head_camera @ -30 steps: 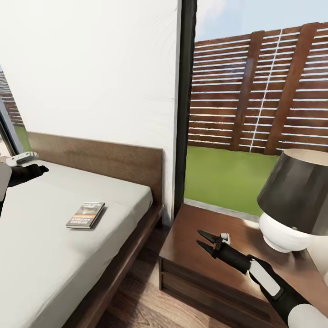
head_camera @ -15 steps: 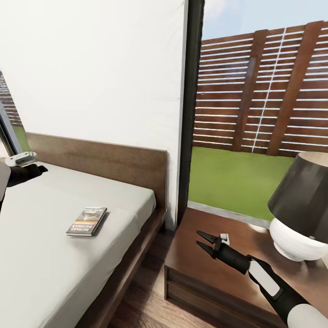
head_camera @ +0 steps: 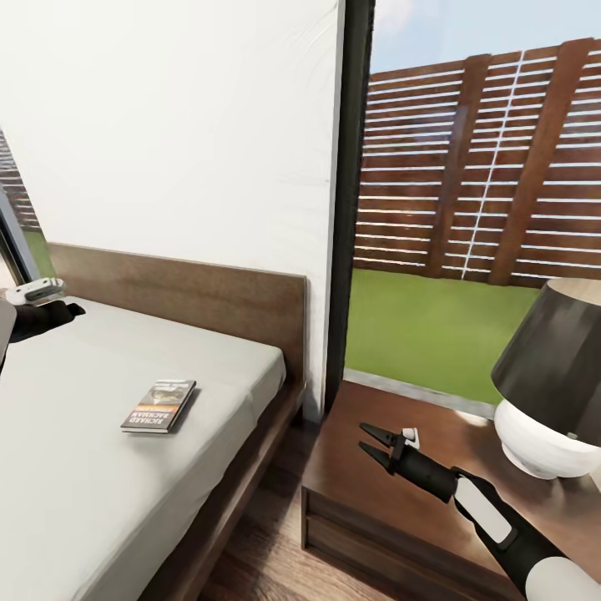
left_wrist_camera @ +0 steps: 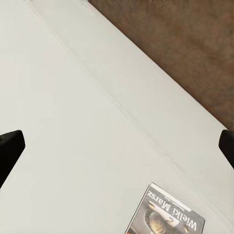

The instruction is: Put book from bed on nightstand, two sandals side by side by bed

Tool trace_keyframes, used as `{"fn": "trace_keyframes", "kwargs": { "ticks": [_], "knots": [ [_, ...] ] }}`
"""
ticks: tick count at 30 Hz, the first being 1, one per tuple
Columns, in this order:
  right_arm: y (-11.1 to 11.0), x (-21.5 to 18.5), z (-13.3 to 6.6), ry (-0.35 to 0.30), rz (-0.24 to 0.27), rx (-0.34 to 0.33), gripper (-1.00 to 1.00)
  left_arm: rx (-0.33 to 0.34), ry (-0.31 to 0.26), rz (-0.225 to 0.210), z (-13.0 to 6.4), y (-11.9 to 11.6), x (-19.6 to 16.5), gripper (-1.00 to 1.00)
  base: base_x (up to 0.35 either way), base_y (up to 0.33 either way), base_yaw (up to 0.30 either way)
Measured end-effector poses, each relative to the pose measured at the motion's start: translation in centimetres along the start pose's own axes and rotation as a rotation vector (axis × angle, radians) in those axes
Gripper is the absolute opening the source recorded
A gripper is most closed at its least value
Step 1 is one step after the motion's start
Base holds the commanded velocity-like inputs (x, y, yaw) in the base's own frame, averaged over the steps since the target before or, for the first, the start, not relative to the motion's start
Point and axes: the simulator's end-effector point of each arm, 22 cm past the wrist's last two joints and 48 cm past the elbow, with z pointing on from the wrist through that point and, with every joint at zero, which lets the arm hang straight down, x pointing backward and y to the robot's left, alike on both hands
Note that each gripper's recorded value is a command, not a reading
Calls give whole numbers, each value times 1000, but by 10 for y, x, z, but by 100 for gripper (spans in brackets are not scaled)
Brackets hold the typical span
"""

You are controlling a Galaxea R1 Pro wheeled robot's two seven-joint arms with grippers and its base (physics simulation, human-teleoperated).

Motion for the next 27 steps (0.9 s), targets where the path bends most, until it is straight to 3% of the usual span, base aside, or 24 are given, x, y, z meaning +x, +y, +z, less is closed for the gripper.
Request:
{"fn": "trace_keyframes", "kwargs": {
  "ticks": [10,20,27],
  "knots": [
    [0,-1,0,-1,0,-1,100,-2,1,0,0,1,0,100,0,0,0],
    [1,0,0,-1,-1,-2,100,-12,45,-8,10,8,16,100,0,0,0],
    [0,0,0,1,-1,-2,100,-46,113,-28,23,38,38,100,0,0,0]
  ]
}}
